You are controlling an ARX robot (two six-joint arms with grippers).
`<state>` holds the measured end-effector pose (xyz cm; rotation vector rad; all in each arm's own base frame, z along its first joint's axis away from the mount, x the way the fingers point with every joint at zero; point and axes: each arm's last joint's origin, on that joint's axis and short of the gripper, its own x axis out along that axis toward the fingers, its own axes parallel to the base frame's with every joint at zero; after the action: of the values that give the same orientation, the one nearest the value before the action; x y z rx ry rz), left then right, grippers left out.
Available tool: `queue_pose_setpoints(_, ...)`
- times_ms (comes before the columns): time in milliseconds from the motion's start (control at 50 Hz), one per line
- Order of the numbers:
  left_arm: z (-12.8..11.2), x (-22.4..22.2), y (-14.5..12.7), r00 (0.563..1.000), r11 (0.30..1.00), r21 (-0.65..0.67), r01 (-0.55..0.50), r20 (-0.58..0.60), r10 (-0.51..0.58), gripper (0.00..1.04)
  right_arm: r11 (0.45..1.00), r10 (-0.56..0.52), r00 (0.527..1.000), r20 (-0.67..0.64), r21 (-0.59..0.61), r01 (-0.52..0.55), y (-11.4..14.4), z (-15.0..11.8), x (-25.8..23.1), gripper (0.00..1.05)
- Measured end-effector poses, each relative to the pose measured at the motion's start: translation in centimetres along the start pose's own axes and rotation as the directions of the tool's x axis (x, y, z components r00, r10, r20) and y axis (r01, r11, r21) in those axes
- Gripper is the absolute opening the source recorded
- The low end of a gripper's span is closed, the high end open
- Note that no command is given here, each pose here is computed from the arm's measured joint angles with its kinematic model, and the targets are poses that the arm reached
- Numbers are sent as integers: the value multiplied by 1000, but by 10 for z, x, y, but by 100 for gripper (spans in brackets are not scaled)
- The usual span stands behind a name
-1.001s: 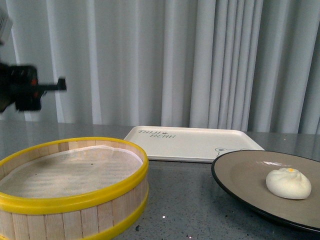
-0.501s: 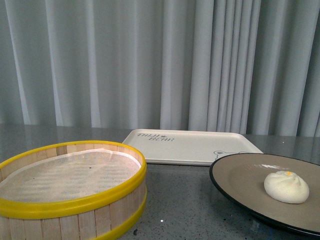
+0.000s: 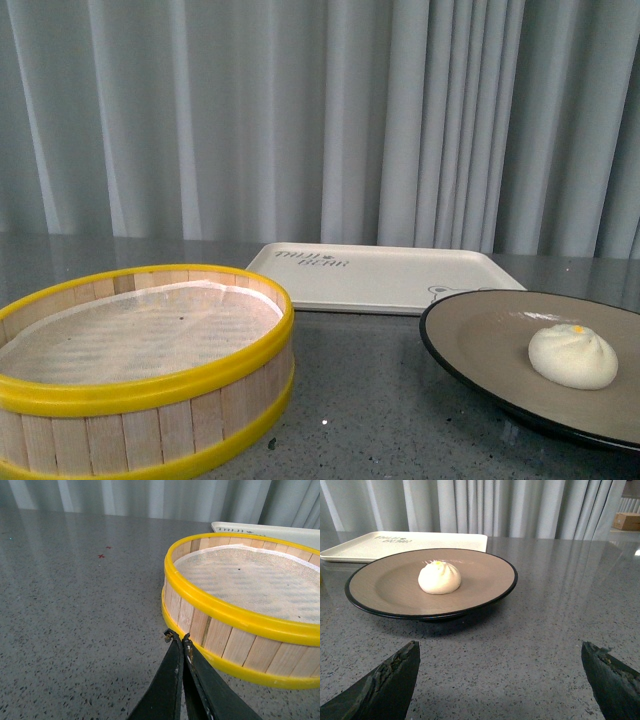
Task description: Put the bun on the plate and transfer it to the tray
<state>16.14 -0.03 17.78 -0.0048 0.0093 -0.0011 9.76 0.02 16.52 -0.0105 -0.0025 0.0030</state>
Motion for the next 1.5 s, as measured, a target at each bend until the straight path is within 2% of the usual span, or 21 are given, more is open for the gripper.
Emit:
queue_pose_setpoints(220, -10, -16, 0, 1000, 1000, 0, 0, 13, 0, 4, 1000, 0, 1000, 0, 0, 0, 0, 0, 0, 96)
queue_pose_setpoints(1281, -3, -53, 0, 999, 1000, 0, 0, 39, 0, 4, 1000, 0, 1000, 0, 0, 0, 0, 0, 0, 96)
queue_pose_setpoints(1401, -8, -61, 0, 1000, 1000, 0, 0, 3, 0, 4, 1000, 0, 1000, 0, 0, 0, 0, 0, 0, 96)
queue_pose_setpoints(1502, -6, -65, 0, 999, 1000, 0, 1, 35, -1, 4, 1000, 0, 1000, 0, 0, 0, 0, 0, 0, 96)
